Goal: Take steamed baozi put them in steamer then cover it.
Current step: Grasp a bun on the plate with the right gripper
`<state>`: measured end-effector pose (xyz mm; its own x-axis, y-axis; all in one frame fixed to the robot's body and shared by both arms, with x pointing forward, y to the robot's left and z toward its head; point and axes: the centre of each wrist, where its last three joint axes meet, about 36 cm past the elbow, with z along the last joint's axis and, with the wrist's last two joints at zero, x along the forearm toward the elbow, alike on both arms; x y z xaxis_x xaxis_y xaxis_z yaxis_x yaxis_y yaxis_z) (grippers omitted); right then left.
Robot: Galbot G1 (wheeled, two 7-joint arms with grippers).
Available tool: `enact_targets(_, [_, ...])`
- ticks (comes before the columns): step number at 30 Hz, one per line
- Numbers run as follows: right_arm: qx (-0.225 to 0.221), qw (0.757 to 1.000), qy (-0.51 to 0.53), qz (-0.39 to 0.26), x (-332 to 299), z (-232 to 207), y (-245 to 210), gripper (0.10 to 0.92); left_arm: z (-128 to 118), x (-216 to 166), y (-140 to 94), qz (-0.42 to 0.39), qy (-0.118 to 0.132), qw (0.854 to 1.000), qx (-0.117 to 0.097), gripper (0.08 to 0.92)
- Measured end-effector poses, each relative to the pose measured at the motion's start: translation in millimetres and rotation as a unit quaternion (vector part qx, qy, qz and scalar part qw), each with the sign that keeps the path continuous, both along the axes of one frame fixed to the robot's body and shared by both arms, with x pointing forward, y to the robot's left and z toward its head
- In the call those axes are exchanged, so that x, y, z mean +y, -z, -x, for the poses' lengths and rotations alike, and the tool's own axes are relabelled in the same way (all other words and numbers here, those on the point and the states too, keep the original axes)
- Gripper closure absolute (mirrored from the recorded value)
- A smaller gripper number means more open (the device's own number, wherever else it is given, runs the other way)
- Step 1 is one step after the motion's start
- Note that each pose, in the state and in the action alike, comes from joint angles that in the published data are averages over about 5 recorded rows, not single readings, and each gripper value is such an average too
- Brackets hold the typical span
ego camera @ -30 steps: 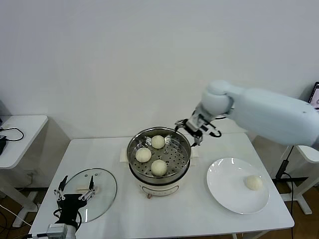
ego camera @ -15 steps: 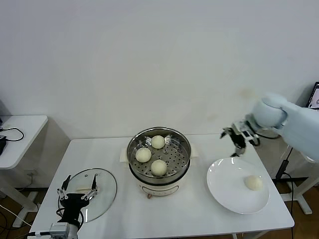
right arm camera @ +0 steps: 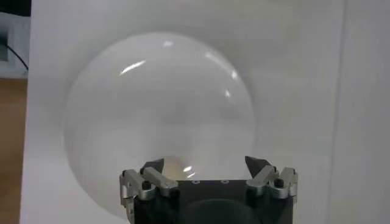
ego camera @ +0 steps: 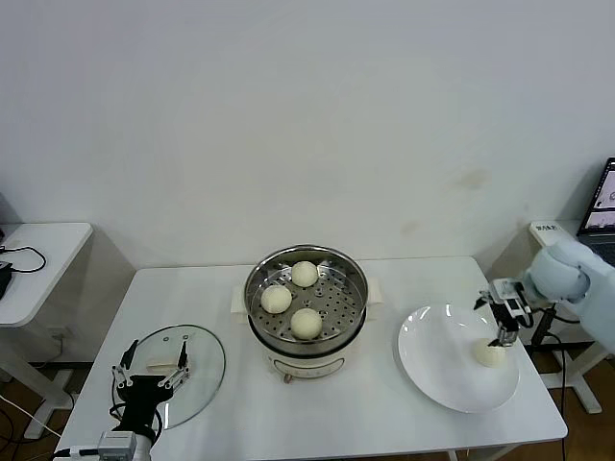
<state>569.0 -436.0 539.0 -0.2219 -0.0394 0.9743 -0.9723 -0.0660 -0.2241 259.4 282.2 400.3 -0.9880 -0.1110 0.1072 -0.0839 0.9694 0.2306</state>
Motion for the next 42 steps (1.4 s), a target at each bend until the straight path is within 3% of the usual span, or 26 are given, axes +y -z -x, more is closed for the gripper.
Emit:
enact_targets(14, [0.023, 0.999, 0.04, 0.022, -25, 13, 52, 0.2, 3, -3, 1, 0.0, -0.004, 1.0, 0.002, 0.177])
enact_targets(30, [0.018, 0.998, 0.059, 0.016, -27, 6, 82, 0.204, 4, -4, 1, -0.001, -0.006, 1.0, 0.002, 0.177])
enact_targets(42, [0.02, 0.998, 0.061, 0.013, -24, 1, 84, 0.369, 4, -6, 4, -0.001, -0.005, 1.0, 0.003, 0.177])
